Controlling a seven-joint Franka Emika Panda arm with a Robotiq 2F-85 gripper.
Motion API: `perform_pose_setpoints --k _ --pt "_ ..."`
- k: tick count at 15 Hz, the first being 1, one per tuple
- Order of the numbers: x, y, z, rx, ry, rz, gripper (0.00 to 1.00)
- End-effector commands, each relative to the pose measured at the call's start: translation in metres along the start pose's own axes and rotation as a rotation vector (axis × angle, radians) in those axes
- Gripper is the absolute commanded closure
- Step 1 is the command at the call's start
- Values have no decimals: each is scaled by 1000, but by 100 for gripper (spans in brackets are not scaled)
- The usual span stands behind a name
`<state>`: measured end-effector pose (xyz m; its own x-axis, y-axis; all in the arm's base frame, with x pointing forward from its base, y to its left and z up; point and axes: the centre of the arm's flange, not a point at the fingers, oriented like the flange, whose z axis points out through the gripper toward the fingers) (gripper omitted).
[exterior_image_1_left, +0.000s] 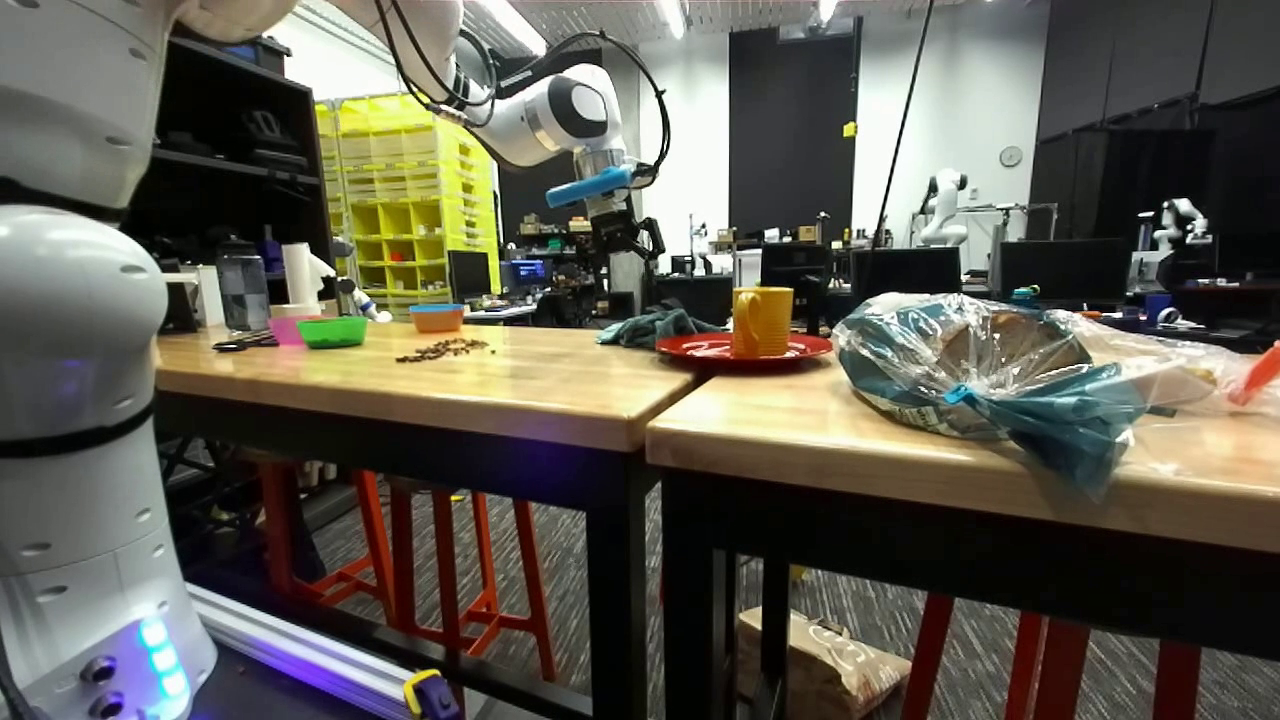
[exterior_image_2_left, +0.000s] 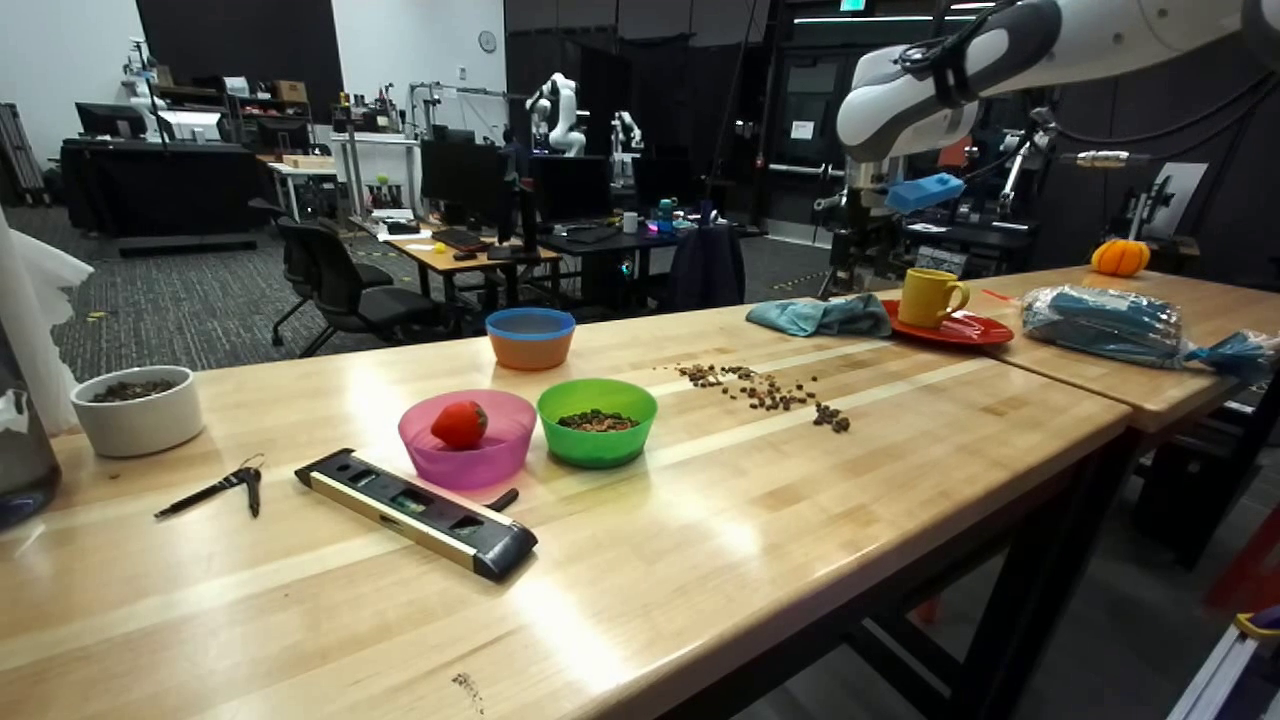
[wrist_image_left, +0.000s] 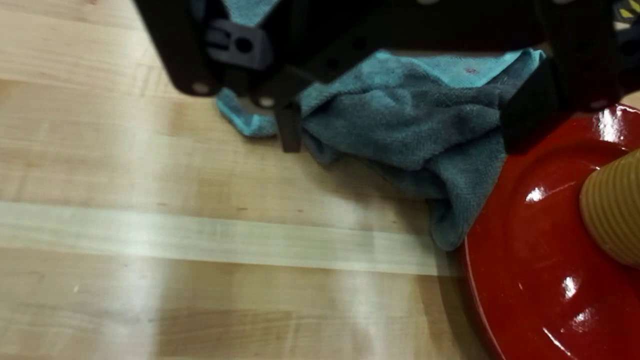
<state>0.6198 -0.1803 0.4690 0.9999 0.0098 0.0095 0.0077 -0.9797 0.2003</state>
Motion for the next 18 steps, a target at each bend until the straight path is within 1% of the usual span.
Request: perform_pose_setpoints --k 1,5,12,18 --pt "40 11 7 7 -43 40 0" --pt "59 15 22 -15 -73 56 0" --pt "82 11 46 -7 -137 47 0" --pt "99 13 49 -15 -149 44 0"
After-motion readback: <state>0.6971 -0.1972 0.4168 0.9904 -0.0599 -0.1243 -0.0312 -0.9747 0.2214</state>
